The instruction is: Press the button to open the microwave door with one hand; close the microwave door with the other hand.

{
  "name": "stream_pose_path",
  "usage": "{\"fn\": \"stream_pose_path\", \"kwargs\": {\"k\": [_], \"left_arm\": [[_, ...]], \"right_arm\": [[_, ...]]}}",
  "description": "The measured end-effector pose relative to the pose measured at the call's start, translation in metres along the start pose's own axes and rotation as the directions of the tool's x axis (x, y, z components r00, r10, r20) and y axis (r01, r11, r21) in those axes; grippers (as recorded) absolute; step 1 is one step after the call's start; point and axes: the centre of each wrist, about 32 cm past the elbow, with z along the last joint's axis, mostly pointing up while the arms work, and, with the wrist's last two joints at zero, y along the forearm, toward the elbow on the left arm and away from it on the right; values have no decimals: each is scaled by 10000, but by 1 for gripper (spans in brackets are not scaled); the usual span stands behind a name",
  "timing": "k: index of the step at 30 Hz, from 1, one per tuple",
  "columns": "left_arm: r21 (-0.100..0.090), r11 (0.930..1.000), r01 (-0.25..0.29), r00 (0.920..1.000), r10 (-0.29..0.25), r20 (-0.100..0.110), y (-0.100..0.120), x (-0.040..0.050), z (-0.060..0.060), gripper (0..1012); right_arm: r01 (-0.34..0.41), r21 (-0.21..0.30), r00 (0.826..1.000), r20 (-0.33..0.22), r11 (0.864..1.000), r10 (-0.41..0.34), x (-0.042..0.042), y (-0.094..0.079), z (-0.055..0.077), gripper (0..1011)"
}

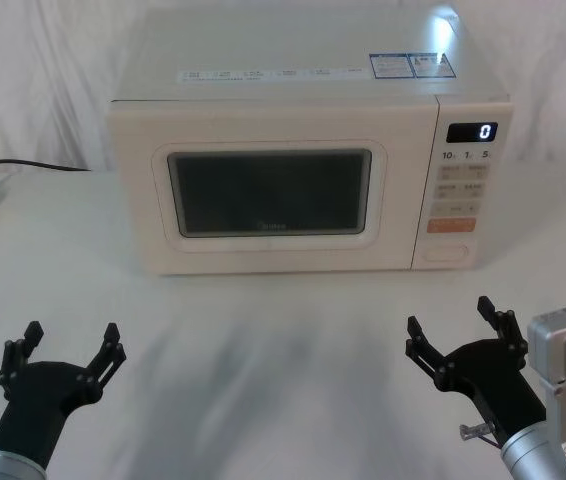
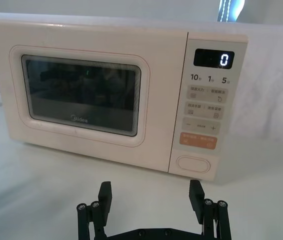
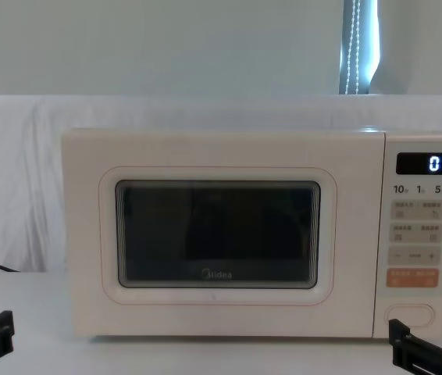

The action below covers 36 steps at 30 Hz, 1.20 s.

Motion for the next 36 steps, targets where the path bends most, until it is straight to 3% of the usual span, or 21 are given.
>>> {"fn": "stream_pose_path", "kwargs": {"k": [36], "left_arm": [[1, 10000, 1, 10000, -1, 1, 0, 0, 0, 1001]], "right_arm": [[0, -1, 10000, 0, 10000, 0, 0, 0, 0, 1002]]}}
